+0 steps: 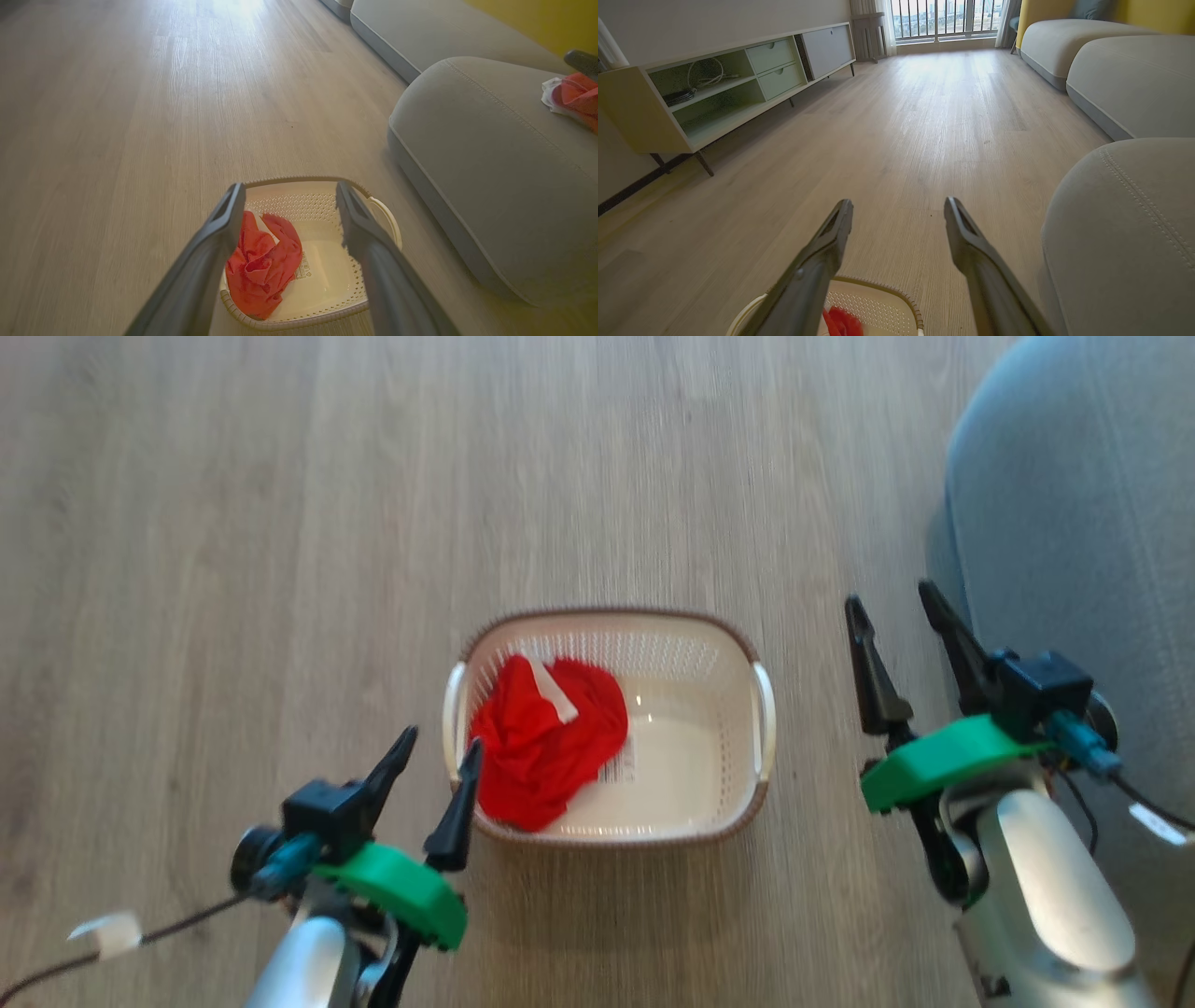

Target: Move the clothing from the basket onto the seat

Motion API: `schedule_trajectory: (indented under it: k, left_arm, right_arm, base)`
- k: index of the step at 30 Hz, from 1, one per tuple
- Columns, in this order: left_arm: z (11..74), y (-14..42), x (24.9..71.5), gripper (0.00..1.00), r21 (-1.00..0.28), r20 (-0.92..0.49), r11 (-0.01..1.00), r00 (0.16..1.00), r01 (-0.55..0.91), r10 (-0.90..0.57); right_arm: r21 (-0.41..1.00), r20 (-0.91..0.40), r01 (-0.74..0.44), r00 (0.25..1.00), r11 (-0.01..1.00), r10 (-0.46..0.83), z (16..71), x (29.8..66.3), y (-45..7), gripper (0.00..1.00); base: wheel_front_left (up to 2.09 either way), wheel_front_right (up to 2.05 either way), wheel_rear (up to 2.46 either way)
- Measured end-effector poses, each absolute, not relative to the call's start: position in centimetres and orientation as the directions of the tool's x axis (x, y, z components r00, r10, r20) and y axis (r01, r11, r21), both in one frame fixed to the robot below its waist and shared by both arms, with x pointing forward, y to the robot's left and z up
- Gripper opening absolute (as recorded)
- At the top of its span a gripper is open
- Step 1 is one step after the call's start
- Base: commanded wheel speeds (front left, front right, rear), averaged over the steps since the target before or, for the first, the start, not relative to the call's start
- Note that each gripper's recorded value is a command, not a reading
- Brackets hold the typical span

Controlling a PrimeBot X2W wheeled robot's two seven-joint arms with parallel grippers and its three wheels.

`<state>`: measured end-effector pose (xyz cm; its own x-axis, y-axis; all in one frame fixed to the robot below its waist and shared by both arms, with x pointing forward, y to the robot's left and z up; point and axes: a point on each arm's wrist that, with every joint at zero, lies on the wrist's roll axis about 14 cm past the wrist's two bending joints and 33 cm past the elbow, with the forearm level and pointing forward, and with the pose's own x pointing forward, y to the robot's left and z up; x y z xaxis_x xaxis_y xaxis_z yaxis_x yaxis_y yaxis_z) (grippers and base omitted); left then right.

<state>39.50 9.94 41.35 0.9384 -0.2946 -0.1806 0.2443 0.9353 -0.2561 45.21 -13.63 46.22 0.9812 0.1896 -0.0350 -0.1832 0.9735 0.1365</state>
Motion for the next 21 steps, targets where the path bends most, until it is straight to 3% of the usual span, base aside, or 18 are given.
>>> schedule_trajectory:
  k: [12,21]
  left_arm:
    - [33.9,4.8,43.8,1.0,-0.291,-0.321,0.876,0.823,0.385,-0.469]
    - [25.6,2.1,45.3,1.0,-0.255,-0.485,0.814,0.659,0.523,-0.575]
  right_arm:
    - [0.105,-0.085,-0.179,0.978,0.978,0.188,42.0,50.3,-14.1,1.0]
    - [0.114,-0.168,-0.155,0.97,0.981,0.173,36.8,51.7,-15.0,1.0]
  base:
    - [0.0,0.0,0.0]
    - [0.0,0.0,0.0]
